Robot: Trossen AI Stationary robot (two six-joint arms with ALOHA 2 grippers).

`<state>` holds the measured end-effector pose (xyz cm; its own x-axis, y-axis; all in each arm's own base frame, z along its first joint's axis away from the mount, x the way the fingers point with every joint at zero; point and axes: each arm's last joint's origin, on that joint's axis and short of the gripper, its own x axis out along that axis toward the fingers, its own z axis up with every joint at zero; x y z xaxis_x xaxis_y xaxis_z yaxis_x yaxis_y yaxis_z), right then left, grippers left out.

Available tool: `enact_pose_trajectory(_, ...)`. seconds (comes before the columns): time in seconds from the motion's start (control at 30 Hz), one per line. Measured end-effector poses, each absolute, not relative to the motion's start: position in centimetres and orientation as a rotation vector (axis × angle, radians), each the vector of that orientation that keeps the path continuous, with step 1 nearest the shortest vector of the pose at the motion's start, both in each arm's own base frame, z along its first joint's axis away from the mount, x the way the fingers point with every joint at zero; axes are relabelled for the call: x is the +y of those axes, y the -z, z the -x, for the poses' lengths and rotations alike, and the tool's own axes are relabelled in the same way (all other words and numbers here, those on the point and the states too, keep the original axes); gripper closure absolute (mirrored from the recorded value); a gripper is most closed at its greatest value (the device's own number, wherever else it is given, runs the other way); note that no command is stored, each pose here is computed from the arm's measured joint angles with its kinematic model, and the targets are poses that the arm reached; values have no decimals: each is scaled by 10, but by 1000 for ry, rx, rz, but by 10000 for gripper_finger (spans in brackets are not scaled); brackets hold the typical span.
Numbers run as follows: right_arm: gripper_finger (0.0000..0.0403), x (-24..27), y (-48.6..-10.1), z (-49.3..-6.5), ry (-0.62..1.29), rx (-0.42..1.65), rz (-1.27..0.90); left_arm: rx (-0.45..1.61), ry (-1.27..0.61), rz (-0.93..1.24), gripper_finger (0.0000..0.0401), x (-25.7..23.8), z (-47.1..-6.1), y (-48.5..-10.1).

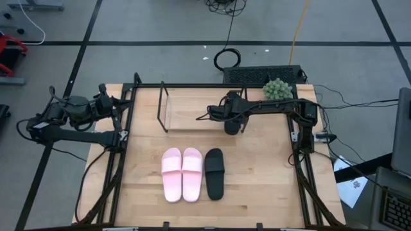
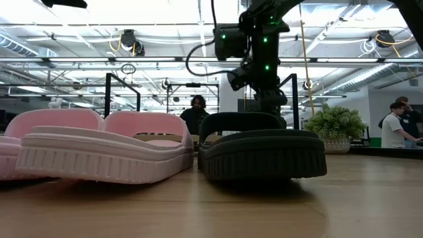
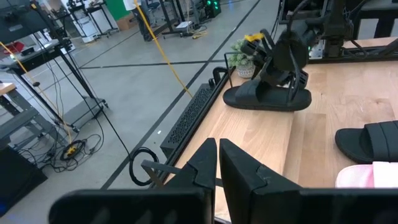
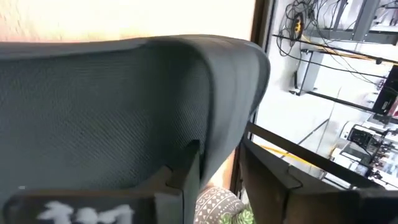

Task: Pick and place slides into the shelf
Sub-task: Put the right black slide on the shelf, then put the left black slide on the shelf

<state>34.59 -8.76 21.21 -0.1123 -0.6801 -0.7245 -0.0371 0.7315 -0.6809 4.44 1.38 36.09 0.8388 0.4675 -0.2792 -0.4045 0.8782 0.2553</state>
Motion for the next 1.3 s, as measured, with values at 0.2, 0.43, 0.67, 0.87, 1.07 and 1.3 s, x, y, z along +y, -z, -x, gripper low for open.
enact_pose_trajectory(0.2,289,-85,-231,-341,633,1541,564,344,-463,-196,377,14,-44,-361)
enact_pose_trajectory(0.43,282,-84,-237,-338,648,1520,547,344,-462,-196,377,14,-44,-361)
enact_pose_trajectory(0.67,281,-70,-237,-342,632,1490,561,344,-463,-196,377,14,-44,-361)
enact_pose_trajectory(0.87,281,-51,-243,-348,605,1410,589,342,-463,-191,377,14,-44,-361)
enact_pose_trajectory(1.07,282,-28,-276,-364,560,1261,621,332,-468,-149,377,14,-45,-361)
enact_pose_trajectory(1.3,282,36,-325,-374,374,1032,495,333,-386,-63,377,11,-45,-359)
